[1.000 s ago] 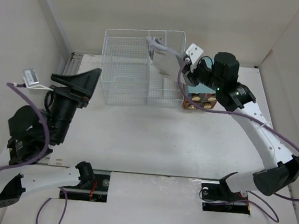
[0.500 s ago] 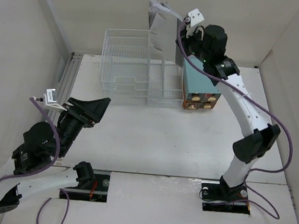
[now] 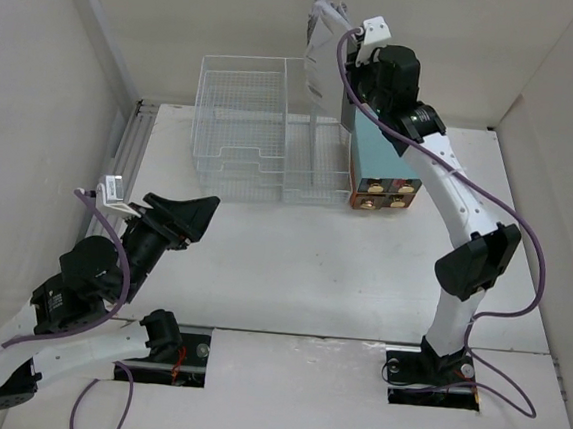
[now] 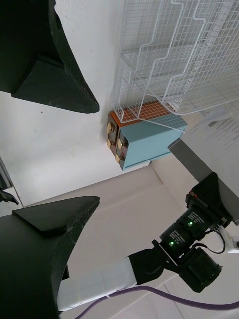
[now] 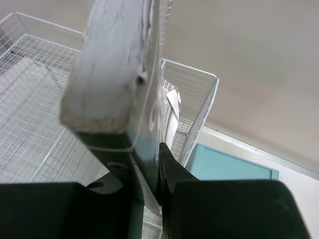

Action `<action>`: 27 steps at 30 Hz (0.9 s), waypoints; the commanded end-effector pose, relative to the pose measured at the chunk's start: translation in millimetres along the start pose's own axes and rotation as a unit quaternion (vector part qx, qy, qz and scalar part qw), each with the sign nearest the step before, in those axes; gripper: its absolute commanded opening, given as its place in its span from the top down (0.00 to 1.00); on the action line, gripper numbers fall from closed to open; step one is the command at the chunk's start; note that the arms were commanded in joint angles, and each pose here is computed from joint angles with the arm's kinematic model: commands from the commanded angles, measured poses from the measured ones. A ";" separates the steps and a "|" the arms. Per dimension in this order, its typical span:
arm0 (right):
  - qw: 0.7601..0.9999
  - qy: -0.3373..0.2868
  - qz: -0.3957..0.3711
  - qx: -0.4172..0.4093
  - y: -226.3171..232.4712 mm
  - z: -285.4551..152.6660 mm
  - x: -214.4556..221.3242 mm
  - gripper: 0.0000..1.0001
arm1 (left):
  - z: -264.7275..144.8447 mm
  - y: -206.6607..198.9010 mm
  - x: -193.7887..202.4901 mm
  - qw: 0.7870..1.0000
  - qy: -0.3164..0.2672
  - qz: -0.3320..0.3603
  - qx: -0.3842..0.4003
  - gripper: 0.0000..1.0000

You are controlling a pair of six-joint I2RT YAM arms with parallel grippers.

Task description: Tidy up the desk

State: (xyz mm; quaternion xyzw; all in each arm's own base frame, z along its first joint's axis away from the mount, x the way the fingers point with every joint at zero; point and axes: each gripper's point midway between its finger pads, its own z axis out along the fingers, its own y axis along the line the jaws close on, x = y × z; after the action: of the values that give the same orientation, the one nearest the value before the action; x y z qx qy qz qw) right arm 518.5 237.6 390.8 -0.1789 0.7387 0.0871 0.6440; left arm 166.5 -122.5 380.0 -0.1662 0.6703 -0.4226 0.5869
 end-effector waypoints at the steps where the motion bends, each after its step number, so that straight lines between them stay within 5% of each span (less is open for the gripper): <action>1: 0.988 -0.148 0.035 0.033 -20.5 -40.7 -107.1 1.00 | -0.7 -2.6 -1.4 1.000 -0.002 0.005 0.008 0.36; 14: 0.983 -0.177 0.023 0.036 -26.2 -70.2 -134.0 1.00 | -4.6 6.8 0.5 1.000 -0.001 0.001 0.000 0.36; 27: 0.989 -0.138 0.021 0.048 -24.7 -28.8 -98.8 1.00 | -3.3 10.2 7.7 1.000 0.007 0.006 -0.002 0.36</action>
State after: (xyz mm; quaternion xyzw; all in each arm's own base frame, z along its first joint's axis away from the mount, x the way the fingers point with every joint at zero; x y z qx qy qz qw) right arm 511.2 225.6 415.9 -0.1562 0.7300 0.0770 0.6609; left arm 163.9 -117.5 369.1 -0.1635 0.6756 -0.4171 0.5856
